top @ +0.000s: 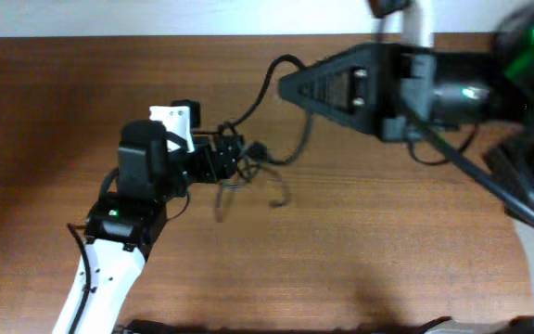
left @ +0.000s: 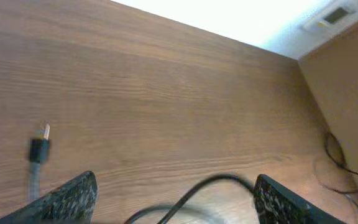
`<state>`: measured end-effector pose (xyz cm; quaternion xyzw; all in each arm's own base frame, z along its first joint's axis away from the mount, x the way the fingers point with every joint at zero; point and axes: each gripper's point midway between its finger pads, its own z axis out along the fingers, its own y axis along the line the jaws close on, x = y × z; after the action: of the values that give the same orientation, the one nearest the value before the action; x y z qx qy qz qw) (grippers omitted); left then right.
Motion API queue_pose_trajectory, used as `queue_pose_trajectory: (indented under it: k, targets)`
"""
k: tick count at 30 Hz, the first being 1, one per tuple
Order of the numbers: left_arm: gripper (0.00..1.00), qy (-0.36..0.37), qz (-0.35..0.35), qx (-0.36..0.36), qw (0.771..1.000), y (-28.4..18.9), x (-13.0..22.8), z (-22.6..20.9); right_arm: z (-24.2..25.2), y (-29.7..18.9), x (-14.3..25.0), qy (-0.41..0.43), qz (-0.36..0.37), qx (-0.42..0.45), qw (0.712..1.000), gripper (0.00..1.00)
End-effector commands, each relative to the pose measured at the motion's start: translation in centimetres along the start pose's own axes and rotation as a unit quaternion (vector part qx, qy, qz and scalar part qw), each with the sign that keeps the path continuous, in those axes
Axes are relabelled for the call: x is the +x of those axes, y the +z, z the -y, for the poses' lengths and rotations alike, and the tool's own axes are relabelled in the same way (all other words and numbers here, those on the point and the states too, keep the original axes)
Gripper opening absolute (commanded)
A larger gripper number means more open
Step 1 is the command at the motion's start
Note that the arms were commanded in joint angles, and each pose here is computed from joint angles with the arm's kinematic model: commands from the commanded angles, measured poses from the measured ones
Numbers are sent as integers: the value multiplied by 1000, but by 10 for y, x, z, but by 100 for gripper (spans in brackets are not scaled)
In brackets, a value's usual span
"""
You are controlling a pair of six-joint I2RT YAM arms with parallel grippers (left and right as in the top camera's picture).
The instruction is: Untangle cables
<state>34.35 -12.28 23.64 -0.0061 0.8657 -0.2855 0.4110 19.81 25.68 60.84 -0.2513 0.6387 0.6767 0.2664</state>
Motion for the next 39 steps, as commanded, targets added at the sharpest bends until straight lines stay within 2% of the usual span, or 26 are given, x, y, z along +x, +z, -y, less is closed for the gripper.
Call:
queue_pose_trajectory:
  k: [1, 4, 9, 14, 19, 23, 28, 35, 37, 39]
  targets:
    - [78, 39, 1, -43, 998, -7, -3, -26, -35, -27, -4, -14, 31, -1, 999, 4]
    - [78, 57, 5, -68, 996, -12, -7, -42, -22, -48, -20, -19, 64, 33, 997, 4]
    - [78, 23, 27, -201, 979, -36, -17, -107, 3, -94, -50, -27, 138, 105, 984, 4]
    - [79, -7, 46, -240, 970, -55, -26, -138, 18, -145, -67, -33, 195, 169, 966, 4]
    - [80, 3, 44, -237, 971, -55, -26, -138, 25, -192, -76, -36, 242, 222, 944, 4]
    - [80, 3, 44, -237, 971, -55, -26, -138, 37, -253, -87, -31, 311, 285, 906, 4]
    - [80, 3, 44, -237, 971, -55, -26, -138, 48, -307, -92, -16, 360, 326, 874, 4]
    - [81, 3, 42, -226, 973, -53, -26, -135, 60, -322, -94, -2, 365, 327, 872, 4]
    - [82, 3, 36, -190, 981, -48, -23, -123, 60, -321, -94, -2, 363, 325, 873, 4]
    - [91, 4, 24, -120, 992, -40, -20, -100, 60, -320, -93, -4, 358, 325, 875, 4]
